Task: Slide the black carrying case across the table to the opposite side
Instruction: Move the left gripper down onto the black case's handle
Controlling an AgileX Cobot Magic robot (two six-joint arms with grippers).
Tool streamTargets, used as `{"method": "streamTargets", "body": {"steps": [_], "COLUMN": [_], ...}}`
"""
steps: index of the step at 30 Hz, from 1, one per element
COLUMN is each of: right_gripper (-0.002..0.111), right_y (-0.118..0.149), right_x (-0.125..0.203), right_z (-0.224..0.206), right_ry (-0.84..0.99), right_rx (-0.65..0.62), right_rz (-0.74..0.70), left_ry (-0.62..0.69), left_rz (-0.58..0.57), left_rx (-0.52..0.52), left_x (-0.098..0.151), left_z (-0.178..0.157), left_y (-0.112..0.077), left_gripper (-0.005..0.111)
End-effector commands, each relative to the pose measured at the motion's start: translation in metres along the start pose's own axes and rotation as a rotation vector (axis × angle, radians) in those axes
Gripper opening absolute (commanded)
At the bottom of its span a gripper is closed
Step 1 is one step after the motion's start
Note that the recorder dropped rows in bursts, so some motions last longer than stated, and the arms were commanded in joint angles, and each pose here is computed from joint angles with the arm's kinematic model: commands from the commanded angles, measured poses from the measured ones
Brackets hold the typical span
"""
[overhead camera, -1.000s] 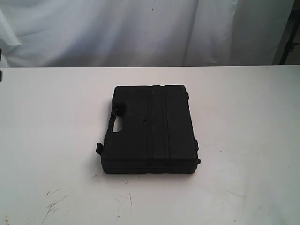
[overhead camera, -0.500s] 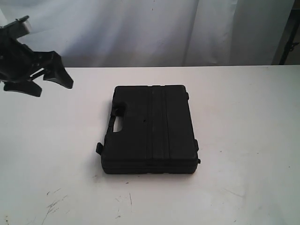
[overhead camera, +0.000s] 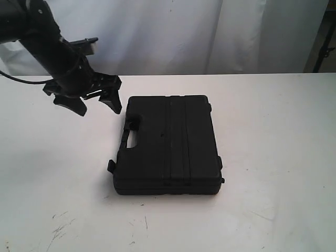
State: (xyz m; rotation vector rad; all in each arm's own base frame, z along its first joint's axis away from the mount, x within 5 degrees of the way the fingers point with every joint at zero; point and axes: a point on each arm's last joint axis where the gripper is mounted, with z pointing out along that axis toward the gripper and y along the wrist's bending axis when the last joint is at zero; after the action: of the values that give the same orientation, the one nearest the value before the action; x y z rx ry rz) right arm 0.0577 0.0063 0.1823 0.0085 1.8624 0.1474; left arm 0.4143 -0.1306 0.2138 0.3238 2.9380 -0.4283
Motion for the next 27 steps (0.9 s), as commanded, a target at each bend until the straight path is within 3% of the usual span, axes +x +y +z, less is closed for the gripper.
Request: {"method": "streamTargets", "body": {"steps": [1, 16, 27], "right_gripper": [0.0, 0.0, 0.0], "right_y": [0.0, 0.0, 0.0], "right_x": [0.0, 0.0, 0.0], "right_z": [0.0, 0.0, 0.0], "right_ry": [-0.011, -0.011, -0.011], "right_rx": [0.006, 0.006, 0.006], "right_rz": [-0.004, -0.004, -0.004], "left_ry": [0.022, 0.129, 0.164], "left_rz": [0.007, -0.027, -0.001], "left_rx": [-0.005, -0.02, -0.058], "left_x": [-0.007, -0.004, 0.0], "left_z": [0.015, 0.067, 0.091], "left_y": [-0.009, -0.002, -0.013], "left_gripper": [0.083, 0.083, 0.083]}}
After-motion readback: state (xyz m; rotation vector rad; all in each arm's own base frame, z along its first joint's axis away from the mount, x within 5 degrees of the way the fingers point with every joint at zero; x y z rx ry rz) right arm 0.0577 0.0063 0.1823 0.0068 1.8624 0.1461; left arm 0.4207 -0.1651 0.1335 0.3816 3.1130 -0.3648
